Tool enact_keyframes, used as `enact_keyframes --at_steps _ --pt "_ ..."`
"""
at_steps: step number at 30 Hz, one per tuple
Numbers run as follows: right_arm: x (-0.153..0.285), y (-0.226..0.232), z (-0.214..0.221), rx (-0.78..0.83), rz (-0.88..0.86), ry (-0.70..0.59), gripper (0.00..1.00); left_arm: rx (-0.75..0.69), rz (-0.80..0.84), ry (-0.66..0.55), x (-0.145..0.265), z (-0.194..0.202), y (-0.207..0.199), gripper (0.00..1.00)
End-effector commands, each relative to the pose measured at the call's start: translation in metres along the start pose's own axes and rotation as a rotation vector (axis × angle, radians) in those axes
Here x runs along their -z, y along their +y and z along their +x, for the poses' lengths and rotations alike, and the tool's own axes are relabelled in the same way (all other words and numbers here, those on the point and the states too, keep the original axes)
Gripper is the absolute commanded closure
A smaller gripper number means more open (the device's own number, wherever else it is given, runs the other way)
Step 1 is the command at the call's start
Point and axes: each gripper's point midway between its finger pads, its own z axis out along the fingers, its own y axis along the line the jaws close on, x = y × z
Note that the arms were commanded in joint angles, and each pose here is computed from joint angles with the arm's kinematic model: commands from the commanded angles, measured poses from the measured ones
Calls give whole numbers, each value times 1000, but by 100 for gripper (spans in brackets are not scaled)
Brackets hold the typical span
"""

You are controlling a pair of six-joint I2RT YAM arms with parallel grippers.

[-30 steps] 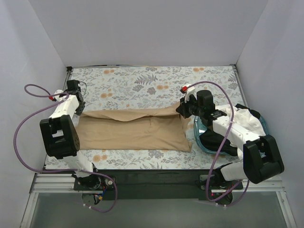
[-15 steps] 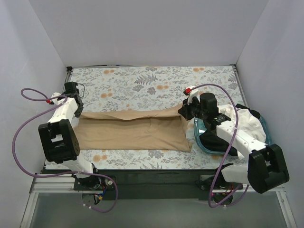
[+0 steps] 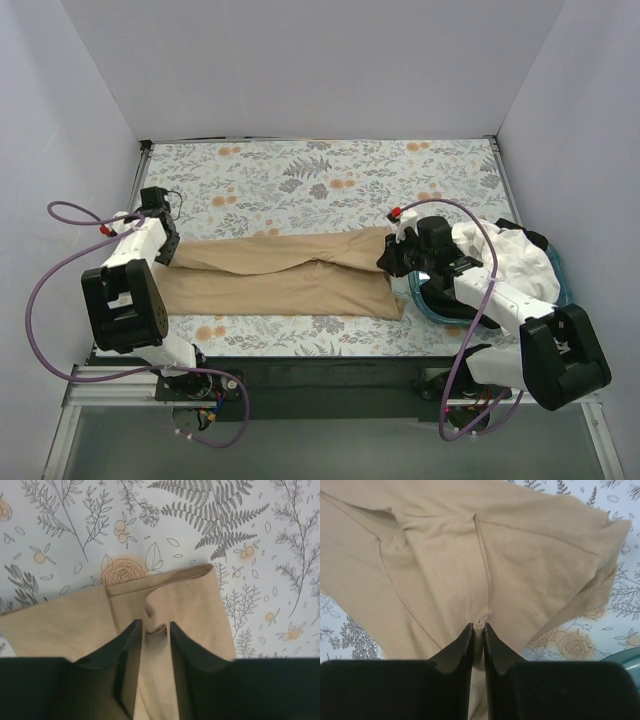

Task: Fold and stack the t-shirts
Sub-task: Fold the tshirt

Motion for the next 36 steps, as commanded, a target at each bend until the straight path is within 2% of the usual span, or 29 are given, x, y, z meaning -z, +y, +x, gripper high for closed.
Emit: enact_keyframes --at_steps 1,2,3,5,7,9,11,12,13,14,16,20,21,22,25,30,31,36 --pt "2 10 16 -80 -33 38 80 50 -40 -52 13 -14 15 68" --pt "5 12 22 -99 -33 56 77 70 -53 -54 14 -14 19 40" --pt "7 15 33 -125 -42 78 75 83 -66 -64 17 -15 24 29" --pt "15 20 36 -142 -49 75 66 120 -81 -75 27 -17 35 14" --pt "23 22 51 -166 -40 111 56 138 -22 -87 42 -23 34 13" --pt "34 23 49 -166 -25 86 49 143 26 -83 52 -25 30 12" --pt "41 26 37 -159 -29 35 37 159 133 -47 67 -24 16 11" --pt "43 27 33 -152 -28 20 29 139 180 -29 72 -22 10 11" --pt "45 28 23 -147 -29 -6 7 142 238 -23 76 -23 0 10" --pt "47 29 17 -142 -29 -25 2 136 308 24 85 -16 -9 10" --pt "49 28 -3 -131 -19 -65 2 108 397 51 89 -9 -22 10" --pt "36 31 -27 -138 -56 -55 2 61 525 170 89 22 -40 9" --pt "31 35 -29 -140 -86 -45 2 20 553 247 86 43 -43 10" --pt "26 34 -32 -145 -91 -36 2 -1 567 254 82 47 -46 9" --pt "4 33 -30 -182 -119 38 2 -49 504 306 58 67 -39 9" --pt "-42 31 -33 -132 -148 118 2 -83 404 359 25 95 -19 8" --pt "-43 32 -42 -123 -142 99 2 -84 401 349 24 94 -19 8" --pt "-79 35 -33 -89 -153 170 3 -76 359 301 16 93 -3 7"
